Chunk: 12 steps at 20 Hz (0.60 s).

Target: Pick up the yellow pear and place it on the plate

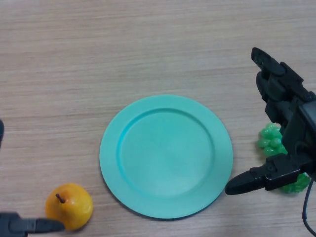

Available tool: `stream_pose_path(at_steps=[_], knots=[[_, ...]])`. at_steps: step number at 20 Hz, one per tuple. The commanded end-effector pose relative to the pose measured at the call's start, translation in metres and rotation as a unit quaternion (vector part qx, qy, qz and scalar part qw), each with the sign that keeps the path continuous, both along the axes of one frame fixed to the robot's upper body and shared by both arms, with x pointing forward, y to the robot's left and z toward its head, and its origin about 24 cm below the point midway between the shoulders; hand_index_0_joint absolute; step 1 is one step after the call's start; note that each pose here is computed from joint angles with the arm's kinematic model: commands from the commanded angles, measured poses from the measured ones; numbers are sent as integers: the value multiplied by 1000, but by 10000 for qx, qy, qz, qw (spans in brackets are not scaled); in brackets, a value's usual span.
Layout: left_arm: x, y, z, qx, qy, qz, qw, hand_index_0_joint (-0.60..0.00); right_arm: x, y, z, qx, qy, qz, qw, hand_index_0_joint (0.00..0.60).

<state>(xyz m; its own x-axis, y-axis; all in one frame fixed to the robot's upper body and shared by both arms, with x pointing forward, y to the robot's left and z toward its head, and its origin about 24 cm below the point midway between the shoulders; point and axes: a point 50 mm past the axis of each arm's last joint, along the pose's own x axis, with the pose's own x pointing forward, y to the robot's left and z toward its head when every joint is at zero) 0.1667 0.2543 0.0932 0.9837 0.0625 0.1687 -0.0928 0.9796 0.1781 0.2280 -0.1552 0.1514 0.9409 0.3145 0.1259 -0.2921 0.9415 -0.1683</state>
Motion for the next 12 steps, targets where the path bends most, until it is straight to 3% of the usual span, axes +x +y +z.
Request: stream_pose_path(at_steps=[1, 8, 12], knots=[[-8, 10, 16, 863, -766, -58, 9933, 0, -5, -2, 30, -118, -1145, 75, 9933, 0], [-1, 19, -38, 602, -20, -59, 9982, 0, -5, -4, 30, -122, -1164, -11, 9931, 0], [13, 8, -45, 476, -445, -61, 9979, 0, -7, -4, 30, -119, -1183, -9, 9929, 0]])
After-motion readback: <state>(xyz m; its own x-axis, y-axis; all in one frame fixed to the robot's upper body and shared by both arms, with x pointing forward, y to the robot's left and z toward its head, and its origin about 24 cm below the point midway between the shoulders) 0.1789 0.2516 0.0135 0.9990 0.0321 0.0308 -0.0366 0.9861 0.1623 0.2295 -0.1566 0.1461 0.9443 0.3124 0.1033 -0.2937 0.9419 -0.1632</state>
